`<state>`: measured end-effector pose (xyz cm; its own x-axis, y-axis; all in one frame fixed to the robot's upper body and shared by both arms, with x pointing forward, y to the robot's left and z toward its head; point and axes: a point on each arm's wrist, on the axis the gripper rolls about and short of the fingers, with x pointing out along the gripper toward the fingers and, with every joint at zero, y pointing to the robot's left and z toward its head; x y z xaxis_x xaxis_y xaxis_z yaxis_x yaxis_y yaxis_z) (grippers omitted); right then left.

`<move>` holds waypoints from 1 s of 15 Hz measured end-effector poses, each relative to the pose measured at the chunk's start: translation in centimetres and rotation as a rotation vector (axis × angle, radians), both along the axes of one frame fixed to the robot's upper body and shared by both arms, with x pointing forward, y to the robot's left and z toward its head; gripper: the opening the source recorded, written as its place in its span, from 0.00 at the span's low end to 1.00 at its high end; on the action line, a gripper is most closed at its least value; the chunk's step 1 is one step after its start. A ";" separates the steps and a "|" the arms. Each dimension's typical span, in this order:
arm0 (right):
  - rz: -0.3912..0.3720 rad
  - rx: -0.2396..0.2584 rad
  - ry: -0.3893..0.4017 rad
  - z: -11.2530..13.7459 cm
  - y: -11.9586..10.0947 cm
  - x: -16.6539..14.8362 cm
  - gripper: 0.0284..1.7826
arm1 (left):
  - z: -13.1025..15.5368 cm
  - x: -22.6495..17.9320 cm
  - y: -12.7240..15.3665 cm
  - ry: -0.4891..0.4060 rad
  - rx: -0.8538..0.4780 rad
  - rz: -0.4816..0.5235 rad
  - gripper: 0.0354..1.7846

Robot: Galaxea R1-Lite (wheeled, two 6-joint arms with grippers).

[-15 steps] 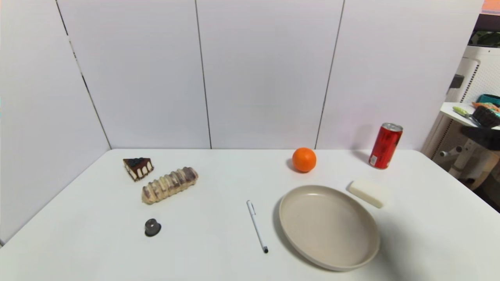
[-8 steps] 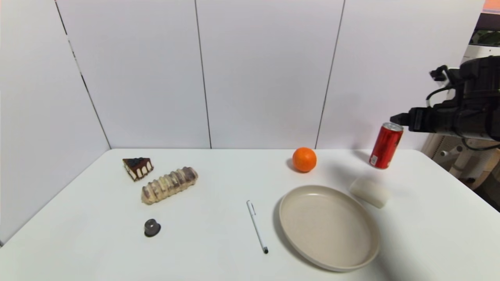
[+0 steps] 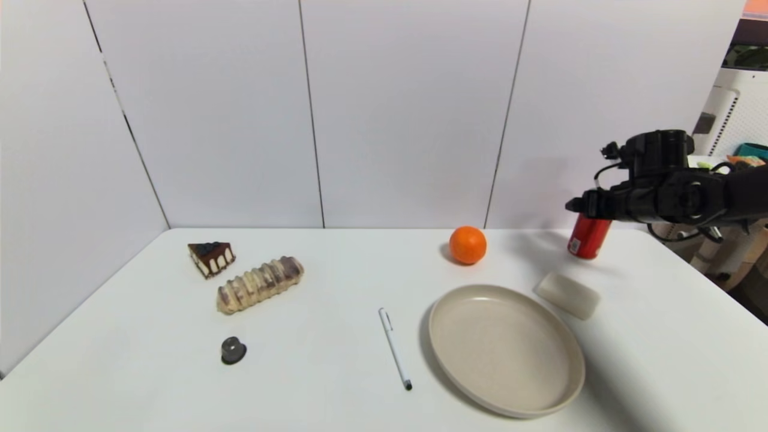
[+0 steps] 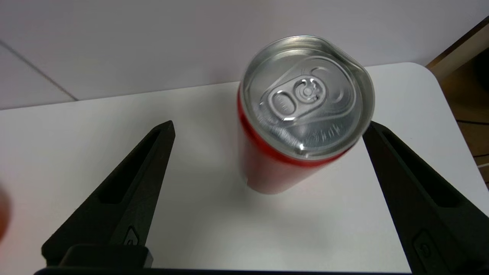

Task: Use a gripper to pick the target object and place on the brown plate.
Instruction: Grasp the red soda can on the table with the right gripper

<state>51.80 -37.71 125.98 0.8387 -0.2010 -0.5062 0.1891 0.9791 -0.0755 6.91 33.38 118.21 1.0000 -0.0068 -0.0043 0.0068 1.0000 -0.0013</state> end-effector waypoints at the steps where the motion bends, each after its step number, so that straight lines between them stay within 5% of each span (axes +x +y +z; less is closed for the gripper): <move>1: -0.007 -0.001 0.008 -0.7 -0.4 0.6 0.95 | 0.0 0.0 0.0 0.000 0.000 0.000 0.94; 13: -0.005 0.001 -0.005 -3.2 -1.0 3.8 0.95 | 0.0 0.0 0.0 0.000 0.000 0.000 0.94; 15: -0.005 0.000 -0.004 -3.2 -1.0 3.8 0.76 | 0.0 0.0 0.0 0.000 0.000 0.000 0.94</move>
<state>55.59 -38.70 122.83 0.8400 -0.2046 -0.5026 0.1939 0.9782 -0.0743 6.91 33.38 118.21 1.0000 -0.0064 -0.0043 0.0064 1.0000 -0.0013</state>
